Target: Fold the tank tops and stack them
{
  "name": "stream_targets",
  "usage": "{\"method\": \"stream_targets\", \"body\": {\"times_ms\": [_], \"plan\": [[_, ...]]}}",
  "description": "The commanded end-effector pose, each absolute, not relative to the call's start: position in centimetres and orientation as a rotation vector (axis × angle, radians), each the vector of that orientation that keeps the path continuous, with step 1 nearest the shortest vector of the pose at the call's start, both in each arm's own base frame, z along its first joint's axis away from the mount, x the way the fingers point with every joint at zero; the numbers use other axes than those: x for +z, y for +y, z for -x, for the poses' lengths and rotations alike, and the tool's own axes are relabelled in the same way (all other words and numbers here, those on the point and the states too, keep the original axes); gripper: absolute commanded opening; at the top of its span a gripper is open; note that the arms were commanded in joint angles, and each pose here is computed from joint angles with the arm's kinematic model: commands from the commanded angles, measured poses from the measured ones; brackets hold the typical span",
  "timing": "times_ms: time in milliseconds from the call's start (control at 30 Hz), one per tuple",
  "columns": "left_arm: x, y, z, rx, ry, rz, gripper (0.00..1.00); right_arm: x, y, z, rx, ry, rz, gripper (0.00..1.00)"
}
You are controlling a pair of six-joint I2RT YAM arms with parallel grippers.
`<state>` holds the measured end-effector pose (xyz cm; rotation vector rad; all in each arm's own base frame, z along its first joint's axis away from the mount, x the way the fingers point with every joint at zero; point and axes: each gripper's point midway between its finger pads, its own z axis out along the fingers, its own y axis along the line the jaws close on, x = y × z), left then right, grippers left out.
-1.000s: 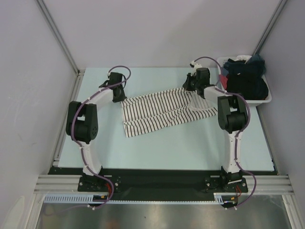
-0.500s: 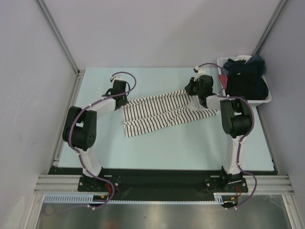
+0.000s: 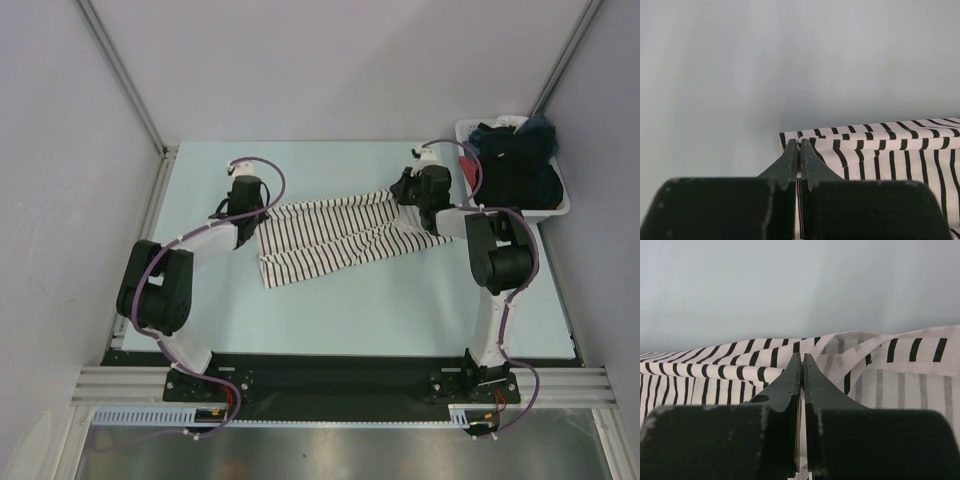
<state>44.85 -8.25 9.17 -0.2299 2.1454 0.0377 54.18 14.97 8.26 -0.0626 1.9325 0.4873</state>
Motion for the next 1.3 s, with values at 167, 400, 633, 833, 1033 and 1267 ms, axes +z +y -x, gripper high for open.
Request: {"method": "stream_targets", "body": {"times_ms": [167,400,633,833,1033,1267], "plan": [[10.1,-8.1,-44.0,0.014,2.12,0.248,0.0,12.6,13.4,-54.2,0.453,1.823,0.016,0.01],[9.0,-8.4,-42.6,-0.036,2.15,0.3,0.0,12.0,12.7,-53.3,0.423,1.851,-0.011,0.01],[7.6,-8.6,-41.1,-0.078,2.179,0.348,0.0,11.1,12.3,-51.8,0.377,1.889,-0.028,0.03],[7.5,-8.1,-39.8,-0.075,2.158,0.404,0.0,10.5,12.2,-51.0,0.353,1.922,-0.033,0.04],[7.4,-8.3,-39.0,-0.103,2.15,0.406,0.0,10.2,12.2,-50.0,0.348,1.934,-0.049,0.05],[6.8,-9.2,-37.9,-0.169,2.169,0.412,0.0,9.0,12.1,-49.5,0.348,1.975,-0.091,0.09]]}}
